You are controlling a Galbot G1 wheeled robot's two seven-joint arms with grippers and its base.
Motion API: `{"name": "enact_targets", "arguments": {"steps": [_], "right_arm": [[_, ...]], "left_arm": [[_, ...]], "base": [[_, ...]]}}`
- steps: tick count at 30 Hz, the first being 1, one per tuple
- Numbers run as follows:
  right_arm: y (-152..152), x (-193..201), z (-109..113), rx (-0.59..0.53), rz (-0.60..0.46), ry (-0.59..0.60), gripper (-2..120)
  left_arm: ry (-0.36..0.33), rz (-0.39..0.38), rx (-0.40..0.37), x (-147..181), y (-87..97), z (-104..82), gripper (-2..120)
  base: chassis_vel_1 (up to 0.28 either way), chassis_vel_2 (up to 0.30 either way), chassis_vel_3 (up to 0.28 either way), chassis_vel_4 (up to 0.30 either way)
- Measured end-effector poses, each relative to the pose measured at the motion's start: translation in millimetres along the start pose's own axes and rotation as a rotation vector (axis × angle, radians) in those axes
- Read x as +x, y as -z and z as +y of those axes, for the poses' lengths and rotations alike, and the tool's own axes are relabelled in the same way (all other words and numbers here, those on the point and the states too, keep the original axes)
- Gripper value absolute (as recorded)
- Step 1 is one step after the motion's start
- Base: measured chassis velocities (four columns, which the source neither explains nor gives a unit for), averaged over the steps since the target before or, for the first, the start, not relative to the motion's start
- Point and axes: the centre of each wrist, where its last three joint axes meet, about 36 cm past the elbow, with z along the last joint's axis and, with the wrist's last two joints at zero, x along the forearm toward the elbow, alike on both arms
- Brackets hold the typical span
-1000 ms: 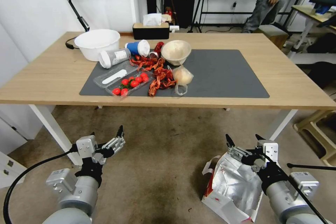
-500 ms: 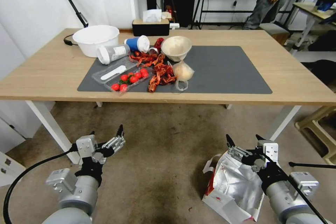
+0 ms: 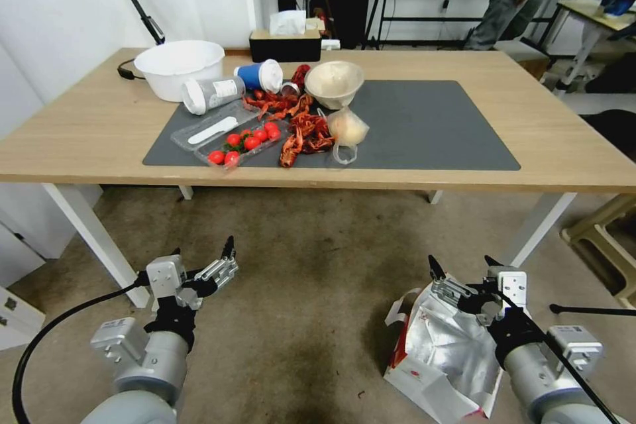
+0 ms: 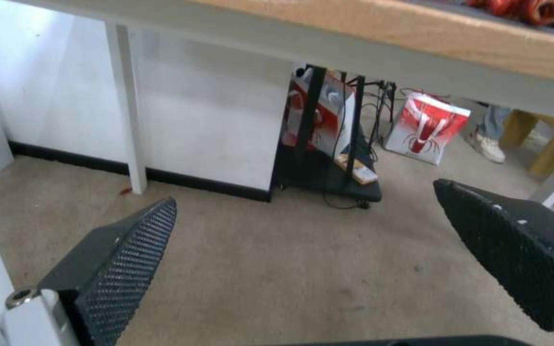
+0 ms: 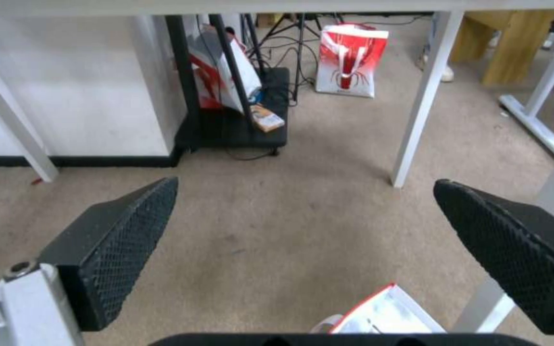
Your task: Pick up the food delivery bag from the floor and place it on the table.
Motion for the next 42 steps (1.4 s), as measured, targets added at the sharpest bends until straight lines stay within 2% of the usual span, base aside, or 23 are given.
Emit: {"name": "enact_targets", "arguments": {"steps": [42], "right_arm": [[-5.0,-1.5,-0.6,-0.006,0.013,0.021,100]], "left_arm": [[-0.001,-0.005,-0.004,-0.2,-1.9,0.6,100]], "base": [[0.000,0.000,0.000,0.000]]}}
